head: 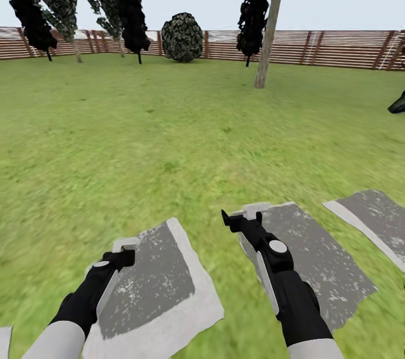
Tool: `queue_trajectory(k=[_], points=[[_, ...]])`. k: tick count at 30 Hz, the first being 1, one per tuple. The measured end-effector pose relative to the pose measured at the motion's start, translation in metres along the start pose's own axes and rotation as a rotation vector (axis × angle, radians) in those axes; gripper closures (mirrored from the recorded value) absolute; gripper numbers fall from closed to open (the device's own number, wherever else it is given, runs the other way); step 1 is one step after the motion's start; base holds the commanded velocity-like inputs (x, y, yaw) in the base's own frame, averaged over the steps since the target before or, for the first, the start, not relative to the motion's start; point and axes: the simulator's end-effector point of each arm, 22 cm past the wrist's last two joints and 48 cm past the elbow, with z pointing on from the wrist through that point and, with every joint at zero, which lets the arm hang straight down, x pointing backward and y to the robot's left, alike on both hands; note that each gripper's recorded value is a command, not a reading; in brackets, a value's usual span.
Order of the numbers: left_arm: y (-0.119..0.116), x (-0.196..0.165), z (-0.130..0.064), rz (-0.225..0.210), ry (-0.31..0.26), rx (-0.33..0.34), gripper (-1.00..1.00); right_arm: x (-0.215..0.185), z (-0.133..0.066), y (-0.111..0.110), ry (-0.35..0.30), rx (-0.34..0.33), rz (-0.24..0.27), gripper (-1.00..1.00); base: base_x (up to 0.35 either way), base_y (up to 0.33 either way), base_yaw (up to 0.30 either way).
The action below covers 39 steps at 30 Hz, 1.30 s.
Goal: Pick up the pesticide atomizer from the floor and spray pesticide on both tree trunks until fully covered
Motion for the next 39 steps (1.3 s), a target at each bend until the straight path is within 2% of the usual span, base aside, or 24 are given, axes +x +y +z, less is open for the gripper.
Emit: queue_trajectory(k=[10, 36, 39], points=[[0.0, 0.0, 0.0, 0.001, 0.0, -0.001, 1.0, 0.001, 0.0, 0.0, 0.001, 0.0, -0.001, -1.0, 0.335, 0.0, -0.274], [-0.002, 0.0, 0.0, 0.002, -0.001, 0.004, 1.0, 0.002, 0.0, -0.001, 0.005, 0.003, -0.002, -1.0, 0.335, 0.0, -0.006], [-0.002, 0.0, 0.0, 0.001, -0.001, 0.005, 1.0, 0.013, 0.002, 0.0, 0.027, 0.0, 0.003, -1.0, 0.335, 0.0, 0.0]])
